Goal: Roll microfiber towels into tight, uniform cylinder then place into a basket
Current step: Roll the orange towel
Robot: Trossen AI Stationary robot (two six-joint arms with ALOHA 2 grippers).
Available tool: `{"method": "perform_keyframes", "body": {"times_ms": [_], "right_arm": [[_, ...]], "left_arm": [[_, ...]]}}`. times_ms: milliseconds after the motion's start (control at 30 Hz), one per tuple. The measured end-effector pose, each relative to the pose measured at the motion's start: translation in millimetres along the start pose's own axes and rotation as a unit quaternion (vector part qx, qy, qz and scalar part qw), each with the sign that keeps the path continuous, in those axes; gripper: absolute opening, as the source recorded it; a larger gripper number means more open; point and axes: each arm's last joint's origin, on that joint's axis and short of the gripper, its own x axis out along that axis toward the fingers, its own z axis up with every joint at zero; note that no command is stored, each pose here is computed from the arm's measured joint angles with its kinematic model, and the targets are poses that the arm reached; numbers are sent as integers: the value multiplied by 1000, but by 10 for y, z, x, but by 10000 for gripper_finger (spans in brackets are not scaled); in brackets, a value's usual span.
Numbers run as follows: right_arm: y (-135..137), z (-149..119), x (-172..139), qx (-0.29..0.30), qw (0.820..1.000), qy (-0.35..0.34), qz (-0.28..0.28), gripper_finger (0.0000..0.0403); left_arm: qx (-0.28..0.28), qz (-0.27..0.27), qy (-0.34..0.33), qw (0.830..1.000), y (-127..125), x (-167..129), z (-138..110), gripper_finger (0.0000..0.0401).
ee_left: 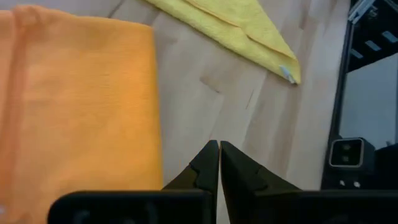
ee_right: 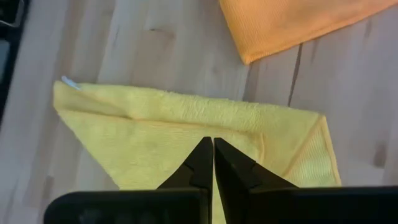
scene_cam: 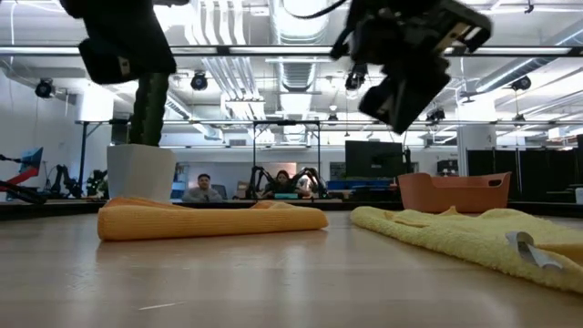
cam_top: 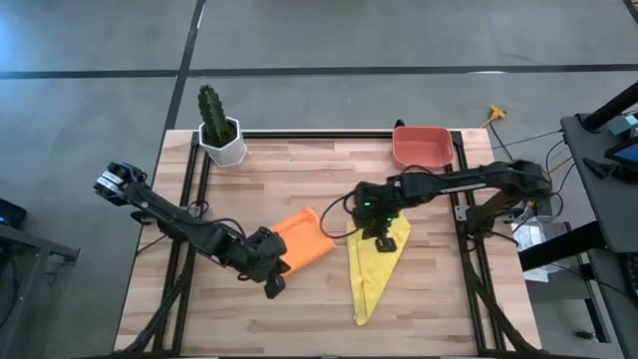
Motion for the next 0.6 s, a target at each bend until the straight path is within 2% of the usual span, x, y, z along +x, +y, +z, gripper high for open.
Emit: {"method": "perform_keyframes", "body": {"times_ms": [267, 433, 600], "right_arm": [[134, -385, -240, 17, 998, -62, -15, 8], [155, -524, -281, 20, 997, -66, -37, 8], [155, -555, -273, 25, 997, -64, -37, 9]], "left_arm": [[6, 31, 20, 999, -32, 396, -76, 8], [2, 31, 52, 998, -32, 531, -148, 61], [6, 28, 50, 998, -49, 531, -134, 129]]}}
